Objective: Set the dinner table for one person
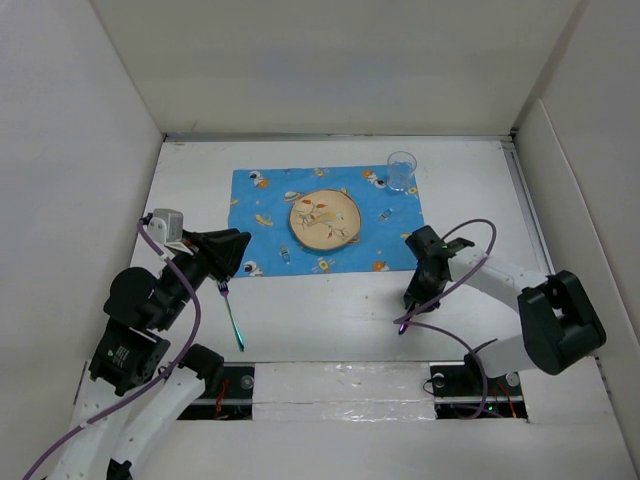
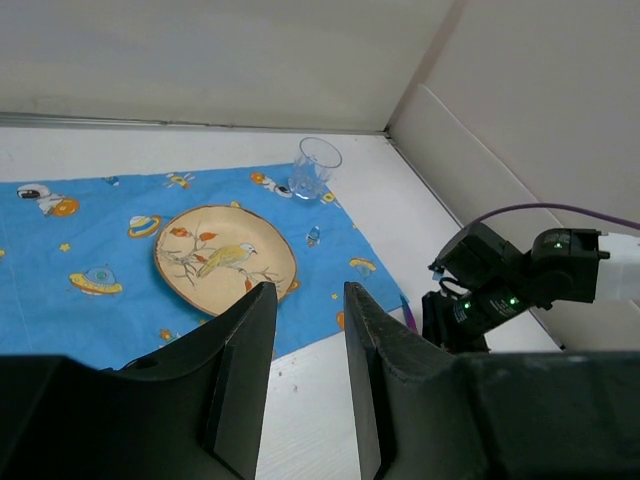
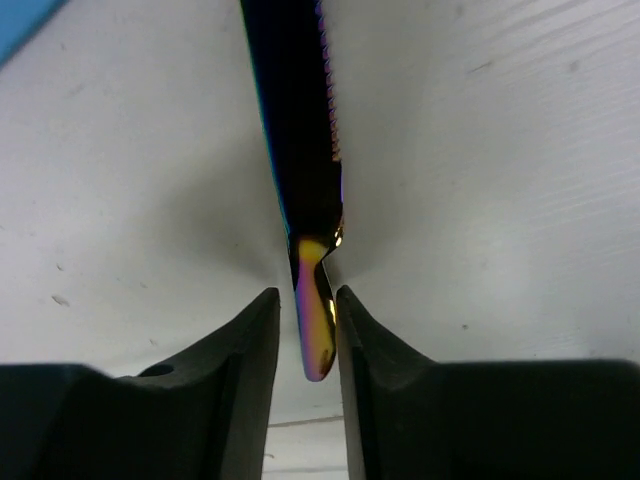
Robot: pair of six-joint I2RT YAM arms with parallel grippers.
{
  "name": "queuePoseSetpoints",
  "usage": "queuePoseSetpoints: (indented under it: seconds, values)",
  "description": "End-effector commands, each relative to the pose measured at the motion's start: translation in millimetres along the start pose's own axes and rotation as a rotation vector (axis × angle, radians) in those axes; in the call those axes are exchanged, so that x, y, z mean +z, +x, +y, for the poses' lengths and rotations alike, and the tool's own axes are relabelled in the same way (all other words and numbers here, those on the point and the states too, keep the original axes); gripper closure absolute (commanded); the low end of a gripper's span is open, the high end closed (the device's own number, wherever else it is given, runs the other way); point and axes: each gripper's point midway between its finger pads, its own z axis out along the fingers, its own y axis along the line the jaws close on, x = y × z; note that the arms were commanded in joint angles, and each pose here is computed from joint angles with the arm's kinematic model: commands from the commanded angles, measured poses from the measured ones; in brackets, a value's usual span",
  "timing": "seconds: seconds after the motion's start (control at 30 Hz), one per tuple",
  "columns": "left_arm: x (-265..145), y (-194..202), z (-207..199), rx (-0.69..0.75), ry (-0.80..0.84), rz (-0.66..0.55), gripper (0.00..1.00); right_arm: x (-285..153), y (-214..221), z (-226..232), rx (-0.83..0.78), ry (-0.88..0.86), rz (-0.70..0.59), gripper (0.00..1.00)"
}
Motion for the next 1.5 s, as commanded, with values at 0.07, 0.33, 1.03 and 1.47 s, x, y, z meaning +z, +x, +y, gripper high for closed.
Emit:
queuePoseSetpoints:
  seconds: [0.07,0.33,1.03,1.47]
  values:
    - [-1.9,-6.4,-3.9,0.011,0.021,-0.034,0.7,5.9,-1.1,5.2,-0.006,0.018,-0.01,0.62]
    - [-3.7,-8.9,-5.6,0.013,0.028,-0.042,0.7,2.9,-14.9,11.4,-0.075,0.09,-0.037,0.59]
    - [-9.0,-8.2,-1.5,0.015,0.012,-0.063,0.71,24.4,52.2,32.9,-0.237,0.062,0.07,0.99]
    - [-4.9,-1.4,5.8,0.015,-0.017,-0.051,0.72,-21.2,53.7,43.7,-0.43,0.029,-0.153,1.0]
